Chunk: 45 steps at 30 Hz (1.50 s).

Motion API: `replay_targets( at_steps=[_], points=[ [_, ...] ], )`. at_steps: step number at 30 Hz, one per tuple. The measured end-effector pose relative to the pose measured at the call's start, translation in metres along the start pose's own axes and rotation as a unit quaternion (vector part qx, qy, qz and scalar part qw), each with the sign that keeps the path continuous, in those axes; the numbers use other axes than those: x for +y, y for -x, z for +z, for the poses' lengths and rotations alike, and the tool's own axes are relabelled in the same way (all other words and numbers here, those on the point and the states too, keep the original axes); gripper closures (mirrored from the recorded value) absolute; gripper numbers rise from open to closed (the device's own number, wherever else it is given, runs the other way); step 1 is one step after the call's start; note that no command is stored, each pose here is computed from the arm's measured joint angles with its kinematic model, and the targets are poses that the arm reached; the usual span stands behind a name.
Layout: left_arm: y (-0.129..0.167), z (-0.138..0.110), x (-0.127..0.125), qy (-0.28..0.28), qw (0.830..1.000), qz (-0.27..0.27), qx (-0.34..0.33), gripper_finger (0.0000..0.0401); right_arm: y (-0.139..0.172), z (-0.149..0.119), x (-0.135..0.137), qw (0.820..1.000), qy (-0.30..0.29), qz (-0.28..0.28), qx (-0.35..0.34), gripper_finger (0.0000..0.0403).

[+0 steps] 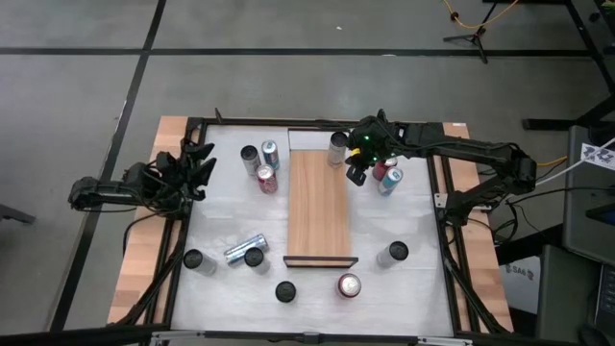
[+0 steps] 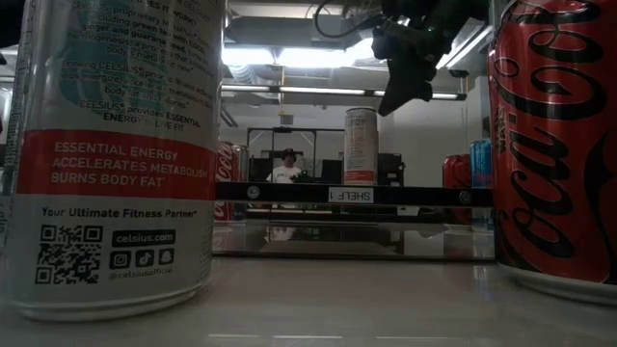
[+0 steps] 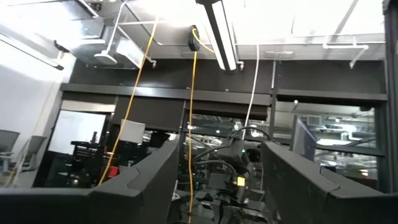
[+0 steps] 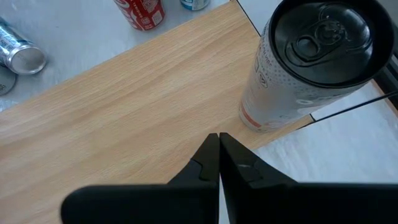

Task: Place canned beverage on shelf
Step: Put the white pink soda can on the shelf aligned with the other white pink soda can

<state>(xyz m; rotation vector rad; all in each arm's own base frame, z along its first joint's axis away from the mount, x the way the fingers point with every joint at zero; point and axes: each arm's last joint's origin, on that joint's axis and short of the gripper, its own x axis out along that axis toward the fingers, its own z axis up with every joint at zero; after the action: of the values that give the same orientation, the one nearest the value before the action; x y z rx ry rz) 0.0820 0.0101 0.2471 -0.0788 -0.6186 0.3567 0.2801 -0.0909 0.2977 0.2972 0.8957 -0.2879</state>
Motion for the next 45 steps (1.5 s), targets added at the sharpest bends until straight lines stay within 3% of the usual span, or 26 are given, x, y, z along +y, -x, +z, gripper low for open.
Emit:
replay_targets(
  at_steps=[7,12,16,21,27,31,35,45],
  points=[
    [0.0,0.0,0.0,0.006,1.0,-0.002,0.0,0.0129,0.0,0.0,0.0,1.0,0.0,0.0,0.0,0.0402],
    [0.0,0.005,0.0,0.074,0.997,-0.005,-0.024,0.0118,0.0,0.0,0.0,1.0,0.0,0.0,0.0,0.0402],
    [0.001,0.01,0.0,0.086,0.995,-0.005,-0.051,0.0117,0.0,0.0,0.0,1.0,0.0,0.0,0.0,0.0402],
    [0.001,0.015,0.004,0.117,0.989,0.051,-0.079,0.0117,0.0,0.0,0.0,1.0,0.0,0.0,0.0,0.0402],
    [-0.004,0.011,0.004,0.135,0.985,0.088,-0.057,0.0117,0.0,0.0,0.0,1.0,0.0,0.0,0.0,0.0402],
    [-0.025,0.021,-0.003,0.119,0.988,0.099,-0.016,0.0117,0.0,0.0,0.0,1.0,0.0,0.0,0.0,0.0402],
    [-0.053,0.031,-0.012,0.059,0.989,0.13,0.04,0.0117,0.0,0.001,0.0,1.0,0.0,0.001,-0.004,0.0402],
    [-0.107,0.066,-0.027,-0.038,0.966,0.187,0.173,0.0117,0.0,0.002,0.0,1.0,0.001,0.002,-0.013,0.0402]
  ],
)
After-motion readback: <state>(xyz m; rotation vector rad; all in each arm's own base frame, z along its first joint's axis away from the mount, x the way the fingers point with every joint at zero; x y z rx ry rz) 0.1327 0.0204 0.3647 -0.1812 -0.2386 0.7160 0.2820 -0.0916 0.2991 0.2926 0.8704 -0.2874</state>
